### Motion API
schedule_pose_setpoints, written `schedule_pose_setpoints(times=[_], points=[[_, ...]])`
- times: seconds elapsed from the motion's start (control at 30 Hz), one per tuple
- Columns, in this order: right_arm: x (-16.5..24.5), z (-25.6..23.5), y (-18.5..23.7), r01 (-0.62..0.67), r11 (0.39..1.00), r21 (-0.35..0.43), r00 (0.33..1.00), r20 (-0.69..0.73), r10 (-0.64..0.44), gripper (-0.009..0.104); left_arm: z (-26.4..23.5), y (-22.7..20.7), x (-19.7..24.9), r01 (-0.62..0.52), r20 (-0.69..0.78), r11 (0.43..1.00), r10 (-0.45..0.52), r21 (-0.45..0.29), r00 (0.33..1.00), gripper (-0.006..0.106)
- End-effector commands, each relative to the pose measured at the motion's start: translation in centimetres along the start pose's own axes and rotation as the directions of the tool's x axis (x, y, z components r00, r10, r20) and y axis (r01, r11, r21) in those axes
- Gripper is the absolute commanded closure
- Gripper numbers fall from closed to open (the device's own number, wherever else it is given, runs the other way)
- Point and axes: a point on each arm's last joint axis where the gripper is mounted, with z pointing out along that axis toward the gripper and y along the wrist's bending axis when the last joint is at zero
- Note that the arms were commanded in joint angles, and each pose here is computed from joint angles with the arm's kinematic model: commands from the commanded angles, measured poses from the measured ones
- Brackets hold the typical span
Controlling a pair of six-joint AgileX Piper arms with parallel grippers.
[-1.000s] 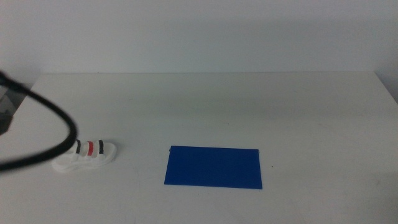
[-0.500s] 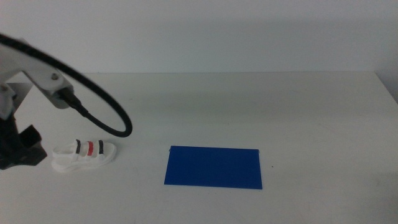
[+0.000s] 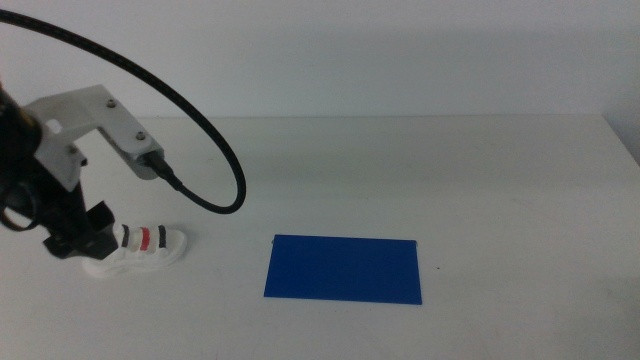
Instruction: Use one arm to grab the shoe from the table and place it on the mat.
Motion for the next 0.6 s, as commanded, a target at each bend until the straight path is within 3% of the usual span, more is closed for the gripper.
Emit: schedule_pose_setpoints(times=[0.0, 0.23, 0.57], points=[[-0.6, -0.2, 0.0, 0.016, 1.000, 0.007, 0.995, 0.097, -0.017, 0.031, -0.7, 0.9, -1.0, -0.020, 0.085, 0.997, 0.026, -0.069, 0.996, 0.007], [-0.6, -0.2, 0.0, 0.016, 1.000, 0.007, 0.995, 0.097, -0.017, 0.031, 2.0, 4.3, -1.9, -0.084, 0.069, 0.996, 0.084, -0.014, 0.994, 0.007], [-0.6, -0.2, 0.0, 0.016, 1.000, 0.007, 0.995, 0.097, -0.017, 0.031, 9.4, 6.1, -2.6, -0.216, -0.055, 0.966, 0.225, 0.140, 0.973, 0.007]])
